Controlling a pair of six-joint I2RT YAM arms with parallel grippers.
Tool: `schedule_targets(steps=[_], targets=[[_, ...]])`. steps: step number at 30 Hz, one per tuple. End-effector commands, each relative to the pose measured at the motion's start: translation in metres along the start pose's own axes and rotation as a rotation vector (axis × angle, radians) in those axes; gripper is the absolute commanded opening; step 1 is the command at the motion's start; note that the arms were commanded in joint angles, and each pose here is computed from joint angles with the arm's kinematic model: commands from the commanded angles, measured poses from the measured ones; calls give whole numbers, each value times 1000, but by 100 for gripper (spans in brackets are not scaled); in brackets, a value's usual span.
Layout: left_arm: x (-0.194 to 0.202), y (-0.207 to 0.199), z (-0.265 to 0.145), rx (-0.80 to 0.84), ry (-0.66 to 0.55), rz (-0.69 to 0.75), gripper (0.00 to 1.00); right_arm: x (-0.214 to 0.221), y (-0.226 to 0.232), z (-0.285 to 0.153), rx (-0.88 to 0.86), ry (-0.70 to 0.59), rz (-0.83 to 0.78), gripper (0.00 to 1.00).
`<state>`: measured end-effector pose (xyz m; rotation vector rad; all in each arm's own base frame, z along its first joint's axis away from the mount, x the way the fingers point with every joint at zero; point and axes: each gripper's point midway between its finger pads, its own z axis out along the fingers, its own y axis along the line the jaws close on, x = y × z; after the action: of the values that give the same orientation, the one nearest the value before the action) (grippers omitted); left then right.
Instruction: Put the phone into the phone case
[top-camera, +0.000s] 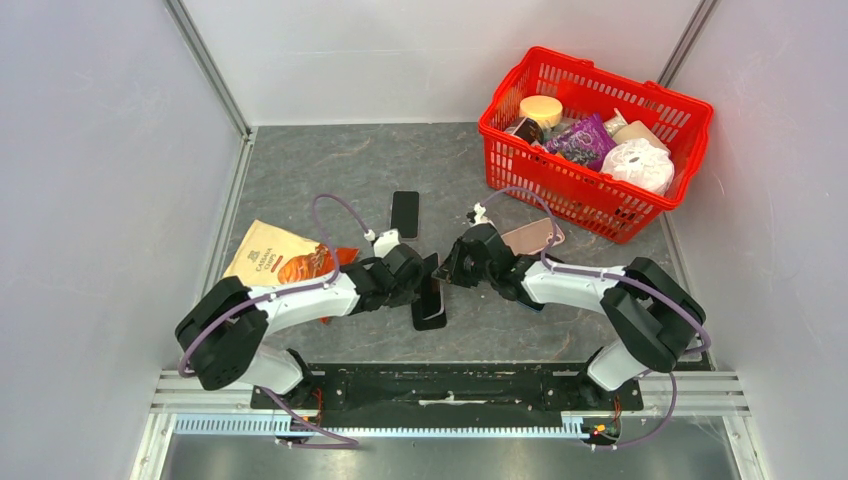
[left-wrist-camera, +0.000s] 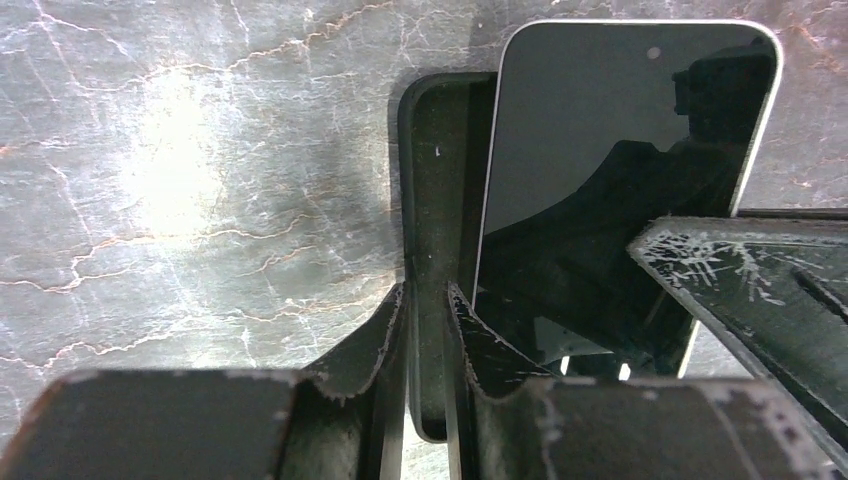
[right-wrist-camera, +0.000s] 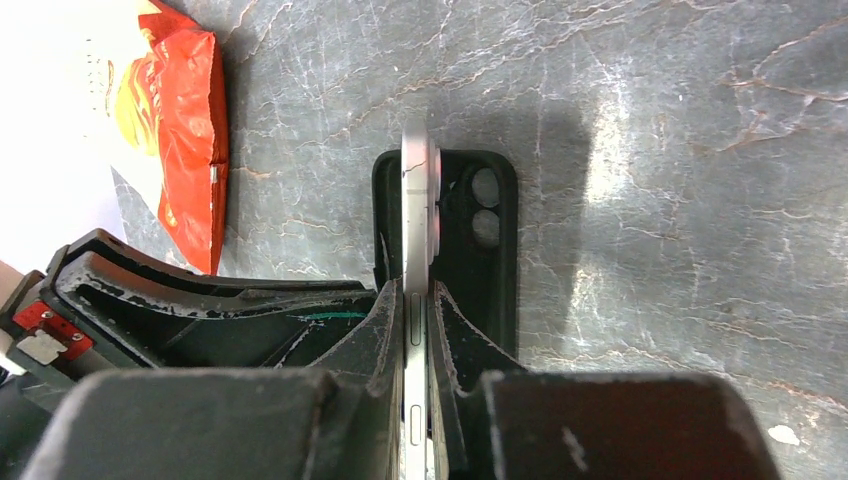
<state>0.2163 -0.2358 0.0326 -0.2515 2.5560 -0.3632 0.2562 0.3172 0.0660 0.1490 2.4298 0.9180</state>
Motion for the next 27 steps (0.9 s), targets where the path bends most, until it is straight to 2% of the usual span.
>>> schedule_targets(steps=[1, 10, 27], targets=[[-17, -3, -10, 19, -75, 3, 24, -1, 15, 2, -62, -20, 14, 0], [-12, 18, -6, -39, -74, 13, 21, 18, 7, 2, -71, 24, 4, 0], [-4, 3, 24, -33, -15, 35, 13, 42, 1, 1, -78, 124, -11, 0]])
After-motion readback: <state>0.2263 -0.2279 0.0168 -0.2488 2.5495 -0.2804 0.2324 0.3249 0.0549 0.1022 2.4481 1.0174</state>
